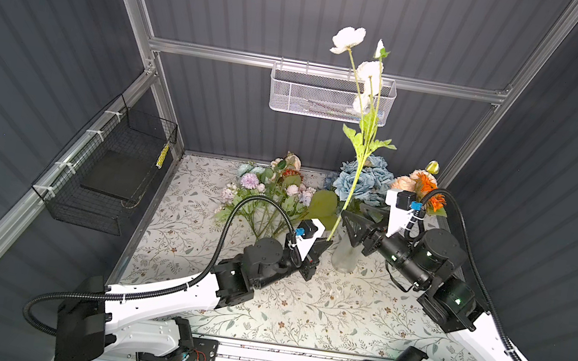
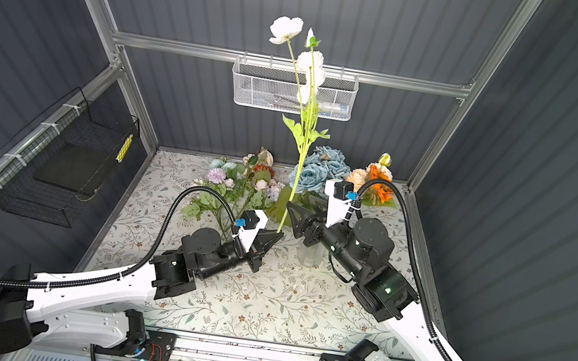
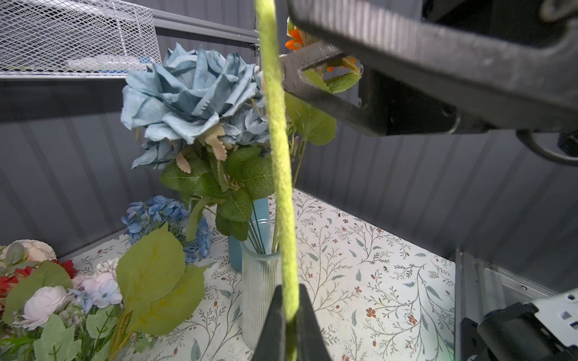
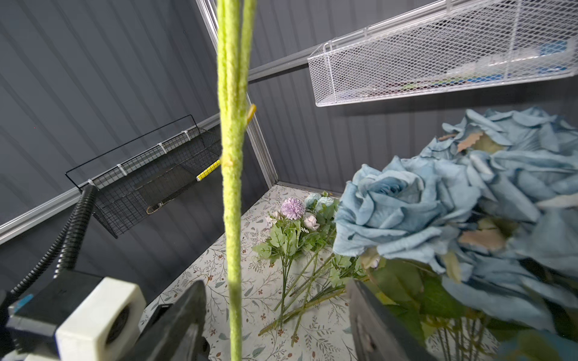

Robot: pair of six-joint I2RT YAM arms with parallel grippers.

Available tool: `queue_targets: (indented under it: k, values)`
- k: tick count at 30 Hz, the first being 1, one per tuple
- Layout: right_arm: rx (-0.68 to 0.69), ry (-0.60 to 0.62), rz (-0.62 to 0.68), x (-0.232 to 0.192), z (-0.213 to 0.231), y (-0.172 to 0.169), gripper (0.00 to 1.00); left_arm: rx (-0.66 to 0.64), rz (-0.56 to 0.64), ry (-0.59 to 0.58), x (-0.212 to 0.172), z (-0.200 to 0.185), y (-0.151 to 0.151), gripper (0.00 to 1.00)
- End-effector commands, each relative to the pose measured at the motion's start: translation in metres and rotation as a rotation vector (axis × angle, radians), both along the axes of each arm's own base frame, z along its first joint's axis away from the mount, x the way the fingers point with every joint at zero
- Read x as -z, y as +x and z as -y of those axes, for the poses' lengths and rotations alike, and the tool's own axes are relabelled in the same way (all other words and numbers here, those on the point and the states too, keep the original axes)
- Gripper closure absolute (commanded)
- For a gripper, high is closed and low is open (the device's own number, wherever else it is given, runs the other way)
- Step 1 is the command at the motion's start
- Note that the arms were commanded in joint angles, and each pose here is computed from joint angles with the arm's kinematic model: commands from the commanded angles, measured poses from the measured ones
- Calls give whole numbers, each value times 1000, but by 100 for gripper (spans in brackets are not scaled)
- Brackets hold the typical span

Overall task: Arrange the flowers into the vase
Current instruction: 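Carry the white flower to the vase with the left gripper while the right grasps it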

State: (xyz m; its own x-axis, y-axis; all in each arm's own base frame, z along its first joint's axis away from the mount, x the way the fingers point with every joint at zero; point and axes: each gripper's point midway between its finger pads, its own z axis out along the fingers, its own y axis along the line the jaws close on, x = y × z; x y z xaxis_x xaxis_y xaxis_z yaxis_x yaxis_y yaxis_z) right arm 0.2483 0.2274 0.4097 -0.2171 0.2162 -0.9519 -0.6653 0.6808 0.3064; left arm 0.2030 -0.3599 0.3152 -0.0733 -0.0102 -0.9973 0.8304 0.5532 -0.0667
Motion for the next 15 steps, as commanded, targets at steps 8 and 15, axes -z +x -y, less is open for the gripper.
queue_targets:
  k: [8, 15]
  values:
    - [-55, 56, 32, -15, -11, 6, 67, 35, 23, -36, -10, 10, -10, 100]
    - [-50, 71, 28, -12, -6, 6, 100, 15, 15, -57, -12, 7, -8, 43]
